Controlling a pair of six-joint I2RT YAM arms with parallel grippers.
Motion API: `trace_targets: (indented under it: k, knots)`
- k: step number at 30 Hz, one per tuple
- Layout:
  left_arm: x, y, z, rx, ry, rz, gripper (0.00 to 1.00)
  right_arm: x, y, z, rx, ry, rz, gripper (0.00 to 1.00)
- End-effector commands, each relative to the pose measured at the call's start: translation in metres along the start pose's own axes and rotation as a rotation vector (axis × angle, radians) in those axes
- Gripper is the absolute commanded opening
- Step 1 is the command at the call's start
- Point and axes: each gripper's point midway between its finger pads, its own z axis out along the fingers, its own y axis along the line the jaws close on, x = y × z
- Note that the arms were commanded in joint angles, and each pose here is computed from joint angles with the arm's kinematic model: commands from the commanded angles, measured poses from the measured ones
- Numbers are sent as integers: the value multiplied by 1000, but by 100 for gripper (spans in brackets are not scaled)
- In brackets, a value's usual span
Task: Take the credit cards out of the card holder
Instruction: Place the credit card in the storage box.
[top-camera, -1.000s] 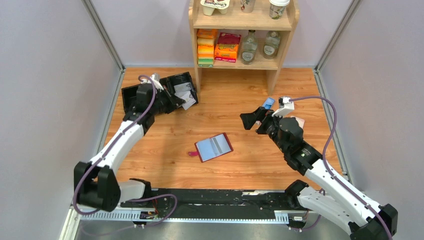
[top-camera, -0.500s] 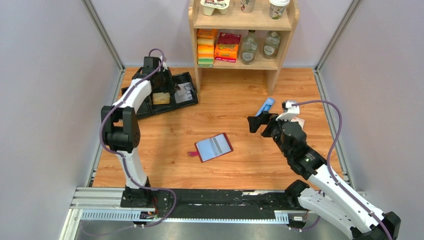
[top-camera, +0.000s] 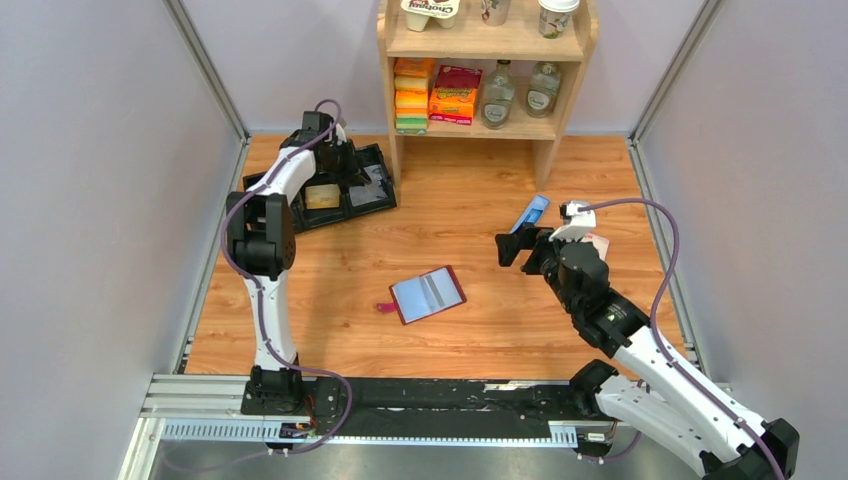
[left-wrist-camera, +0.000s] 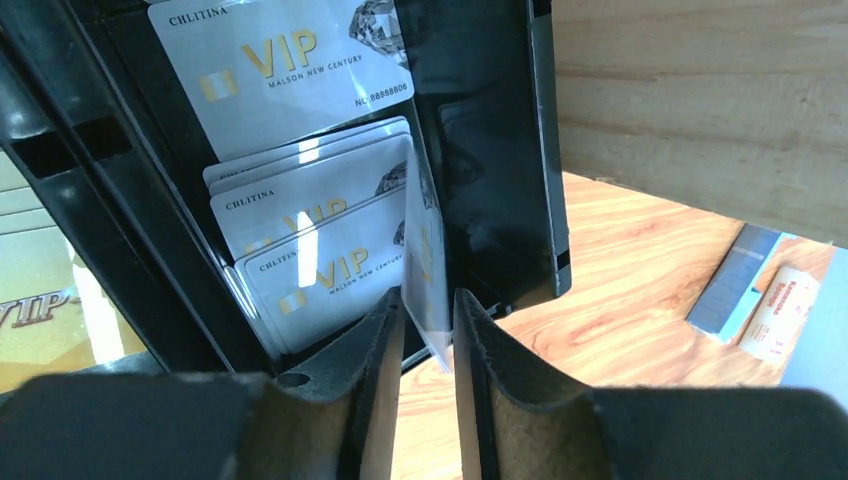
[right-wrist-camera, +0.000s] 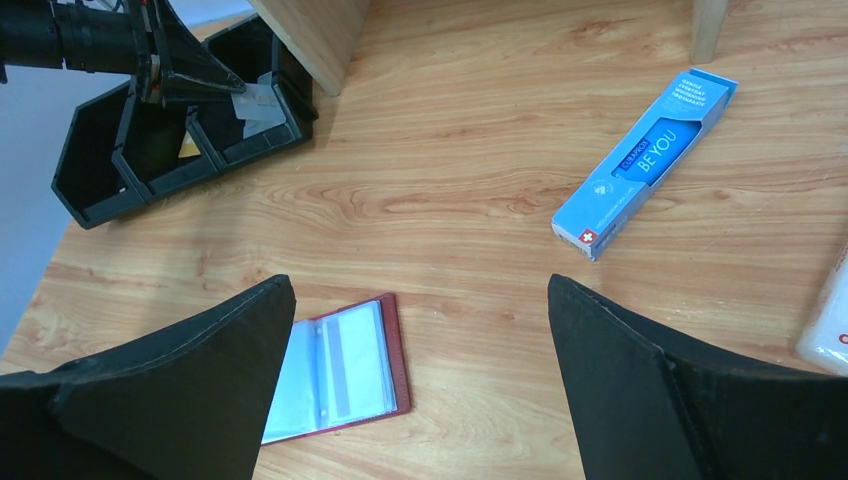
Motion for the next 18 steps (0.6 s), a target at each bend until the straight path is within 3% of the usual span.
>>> trace_targets:
  k: [1, 5, 10, 15, 18]
  knots:
    - [-18, -4, -16, -37, -29, 50, 41, -8, 3, 1, -8, -25, -11, 100]
    - [-29, -6, -46, -110, -88, 90, 50, -7, 3, 1, -7, -22, -14, 100]
    - [-45, -29, -99, -129, -200, 136, 52, -4, 9, 4, -29, 2, -18, 100]
    - [-29, -64, -151, -126, -280, 200, 53, 7, 16, 12, -51, 69, -40, 100]
    - [7, -81, -156, -121, -275, 246, 53, 23, 25, 20, -84, 152, -51, 100]
